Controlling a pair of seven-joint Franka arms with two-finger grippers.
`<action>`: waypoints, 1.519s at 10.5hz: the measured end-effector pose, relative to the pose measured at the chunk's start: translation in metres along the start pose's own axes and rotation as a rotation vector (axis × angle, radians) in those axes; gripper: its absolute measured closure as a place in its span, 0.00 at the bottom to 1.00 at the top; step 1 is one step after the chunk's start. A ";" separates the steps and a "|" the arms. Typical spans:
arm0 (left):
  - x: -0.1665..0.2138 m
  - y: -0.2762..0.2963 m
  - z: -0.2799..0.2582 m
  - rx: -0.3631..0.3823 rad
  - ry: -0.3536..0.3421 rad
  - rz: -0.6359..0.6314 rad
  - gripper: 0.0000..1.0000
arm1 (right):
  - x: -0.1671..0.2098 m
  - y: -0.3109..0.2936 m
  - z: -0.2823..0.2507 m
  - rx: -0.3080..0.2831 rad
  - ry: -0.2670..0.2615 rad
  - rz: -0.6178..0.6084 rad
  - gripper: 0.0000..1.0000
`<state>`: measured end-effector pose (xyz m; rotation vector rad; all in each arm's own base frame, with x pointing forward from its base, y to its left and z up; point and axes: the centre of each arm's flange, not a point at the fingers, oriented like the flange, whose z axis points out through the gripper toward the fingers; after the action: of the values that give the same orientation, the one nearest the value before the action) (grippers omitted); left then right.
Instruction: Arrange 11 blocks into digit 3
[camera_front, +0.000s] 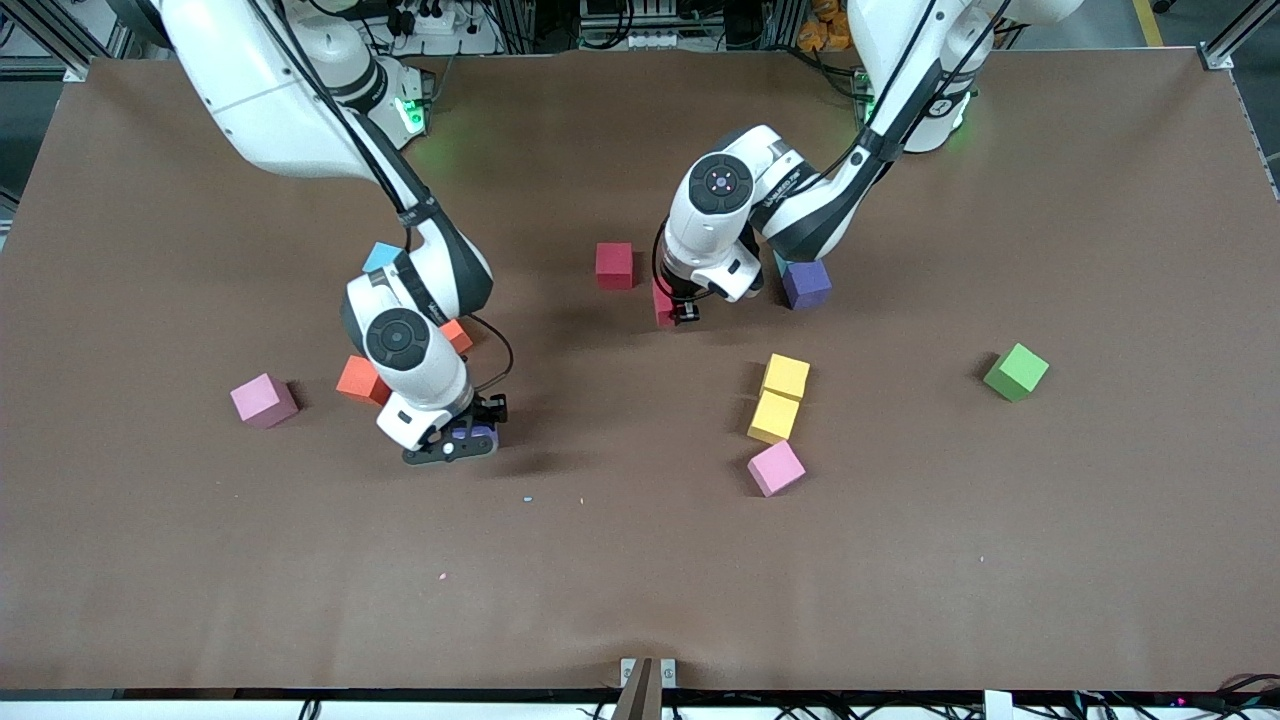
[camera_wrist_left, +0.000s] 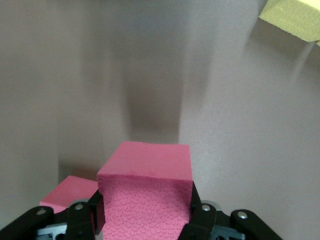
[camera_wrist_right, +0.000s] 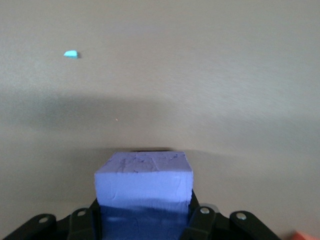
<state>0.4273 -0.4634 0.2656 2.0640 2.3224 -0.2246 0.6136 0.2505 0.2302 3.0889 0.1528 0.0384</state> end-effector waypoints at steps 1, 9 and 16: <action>0.001 0.001 0.003 0.002 0.002 0.043 0.39 | -0.002 0.002 -0.019 -0.015 -0.024 0.058 0.41; -0.012 -0.024 0.028 0.034 0.021 0.076 0.39 | -0.035 -0.026 -0.091 -0.050 -0.145 0.698 0.41; -0.026 -0.049 0.034 0.040 0.030 0.023 0.39 | -0.067 -0.051 -0.060 -0.141 -0.174 1.394 0.41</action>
<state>0.3796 -0.4989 0.2398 2.1256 2.3289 -0.2423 0.5398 0.2977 0.2858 2.3665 -1.8100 -0.1544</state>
